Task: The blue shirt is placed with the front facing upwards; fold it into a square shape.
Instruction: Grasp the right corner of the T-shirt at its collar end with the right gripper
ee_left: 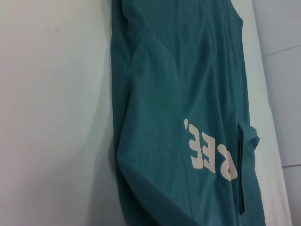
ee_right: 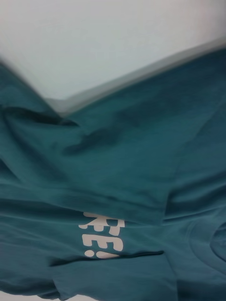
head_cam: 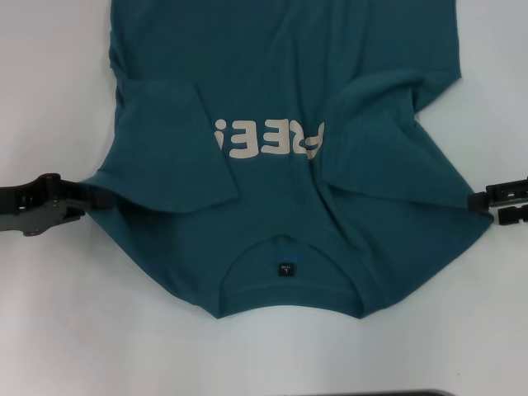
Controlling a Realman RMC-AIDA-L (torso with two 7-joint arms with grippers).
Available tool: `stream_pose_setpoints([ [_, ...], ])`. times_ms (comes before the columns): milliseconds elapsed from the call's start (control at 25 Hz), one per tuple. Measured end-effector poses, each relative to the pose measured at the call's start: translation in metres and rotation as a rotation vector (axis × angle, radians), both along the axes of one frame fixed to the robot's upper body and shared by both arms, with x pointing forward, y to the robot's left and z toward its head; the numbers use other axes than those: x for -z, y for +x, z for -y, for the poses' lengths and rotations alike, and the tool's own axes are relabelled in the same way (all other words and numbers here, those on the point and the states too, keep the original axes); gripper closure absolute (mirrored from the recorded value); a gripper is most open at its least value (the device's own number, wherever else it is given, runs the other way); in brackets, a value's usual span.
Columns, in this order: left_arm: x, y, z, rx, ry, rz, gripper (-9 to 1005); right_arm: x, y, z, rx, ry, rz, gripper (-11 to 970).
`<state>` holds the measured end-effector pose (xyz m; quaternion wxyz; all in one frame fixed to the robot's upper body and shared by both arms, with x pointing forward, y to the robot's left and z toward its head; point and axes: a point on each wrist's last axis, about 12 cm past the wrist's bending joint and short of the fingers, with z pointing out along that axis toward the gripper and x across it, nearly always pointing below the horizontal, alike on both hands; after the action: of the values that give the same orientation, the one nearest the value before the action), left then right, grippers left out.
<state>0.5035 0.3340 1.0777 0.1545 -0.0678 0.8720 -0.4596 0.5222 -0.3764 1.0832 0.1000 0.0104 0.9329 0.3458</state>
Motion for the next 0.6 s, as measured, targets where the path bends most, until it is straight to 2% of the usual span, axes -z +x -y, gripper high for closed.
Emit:
stream_pose_setpoints([
  [600, 0.0008, -0.0011, -0.0009, -0.004, 0.001, -0.002, 948, 0.003, 0.001, -0.0066, -0.006, 0.013, -0.01, 39],
])
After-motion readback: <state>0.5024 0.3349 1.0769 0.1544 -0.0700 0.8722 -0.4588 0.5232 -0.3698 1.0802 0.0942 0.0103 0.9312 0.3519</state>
